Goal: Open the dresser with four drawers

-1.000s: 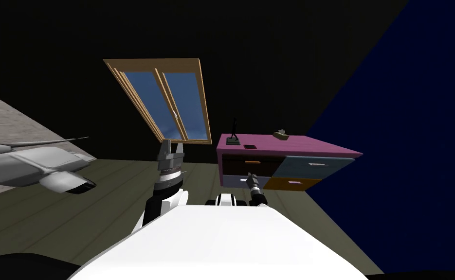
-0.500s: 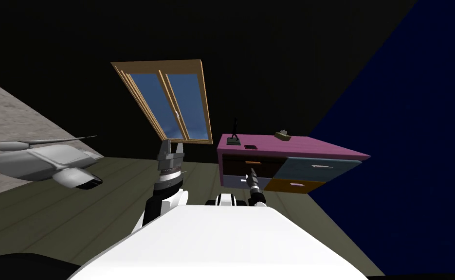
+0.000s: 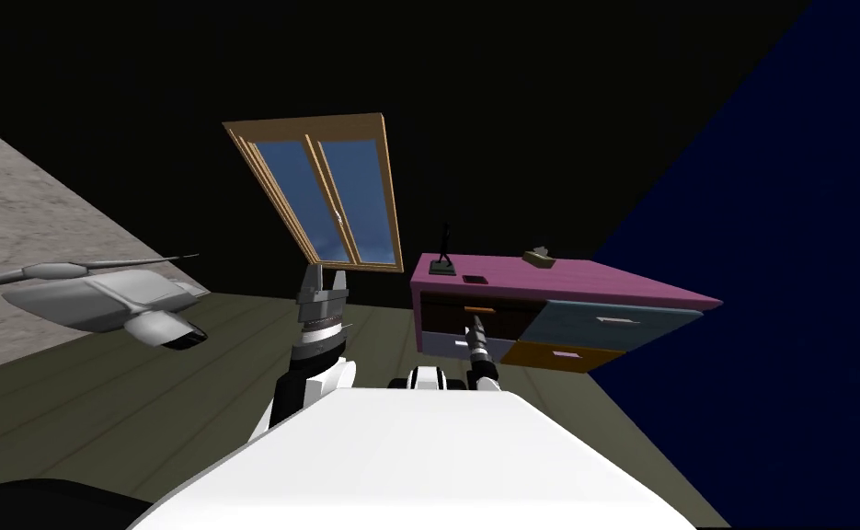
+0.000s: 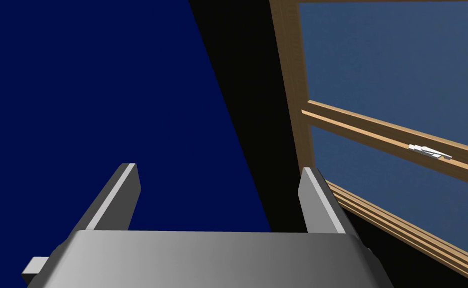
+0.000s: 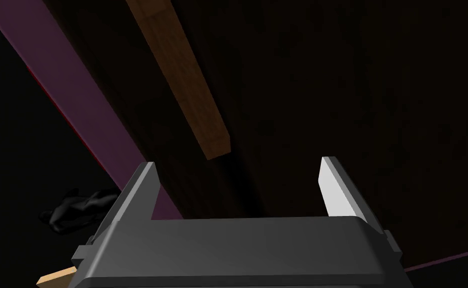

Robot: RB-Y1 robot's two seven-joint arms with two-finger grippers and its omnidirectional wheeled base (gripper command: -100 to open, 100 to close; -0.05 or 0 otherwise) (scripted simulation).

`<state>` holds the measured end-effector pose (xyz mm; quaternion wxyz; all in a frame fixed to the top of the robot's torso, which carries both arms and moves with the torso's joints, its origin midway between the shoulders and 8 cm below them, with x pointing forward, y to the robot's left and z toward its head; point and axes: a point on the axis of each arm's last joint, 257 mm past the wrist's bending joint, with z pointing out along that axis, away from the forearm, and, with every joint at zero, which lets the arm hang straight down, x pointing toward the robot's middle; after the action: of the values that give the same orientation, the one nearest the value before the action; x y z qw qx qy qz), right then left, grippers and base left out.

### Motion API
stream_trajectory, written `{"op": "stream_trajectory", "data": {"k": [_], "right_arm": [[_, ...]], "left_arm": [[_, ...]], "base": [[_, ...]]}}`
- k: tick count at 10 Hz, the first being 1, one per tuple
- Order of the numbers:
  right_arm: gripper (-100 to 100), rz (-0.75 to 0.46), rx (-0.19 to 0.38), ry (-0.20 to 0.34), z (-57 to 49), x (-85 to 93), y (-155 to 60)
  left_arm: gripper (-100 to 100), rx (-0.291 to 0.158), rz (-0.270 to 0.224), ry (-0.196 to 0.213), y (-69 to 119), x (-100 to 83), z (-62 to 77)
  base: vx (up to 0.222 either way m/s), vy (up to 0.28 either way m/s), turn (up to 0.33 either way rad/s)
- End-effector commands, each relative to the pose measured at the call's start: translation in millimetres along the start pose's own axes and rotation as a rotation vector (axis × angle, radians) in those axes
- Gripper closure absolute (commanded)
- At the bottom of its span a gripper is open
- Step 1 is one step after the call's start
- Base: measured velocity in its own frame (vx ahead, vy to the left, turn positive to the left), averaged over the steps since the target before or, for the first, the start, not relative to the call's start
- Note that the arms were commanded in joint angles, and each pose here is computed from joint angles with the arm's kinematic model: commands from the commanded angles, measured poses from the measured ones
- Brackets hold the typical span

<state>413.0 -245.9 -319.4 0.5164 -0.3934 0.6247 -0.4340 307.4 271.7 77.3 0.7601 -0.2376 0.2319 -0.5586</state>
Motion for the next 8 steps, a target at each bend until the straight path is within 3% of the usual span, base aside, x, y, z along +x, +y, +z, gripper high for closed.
{"op": "stream_trajectory", "data": {"k": [1,8], "right_arm": [[-100,-0.026,0.036,0.006,6.0,-0.1,-3.4],[-100,-0.101,0.15,0.007,23.2,-9.0,-15.8]], "left_arm": [[0,0.0,0.0,0.0,0.0,0.0,0.0],[0,0.0,0.0,0.0,0.0,0.0,0.0]], "base": [[0.009,-0.025,0.05],[0.007,-0.03,0.058]]}}
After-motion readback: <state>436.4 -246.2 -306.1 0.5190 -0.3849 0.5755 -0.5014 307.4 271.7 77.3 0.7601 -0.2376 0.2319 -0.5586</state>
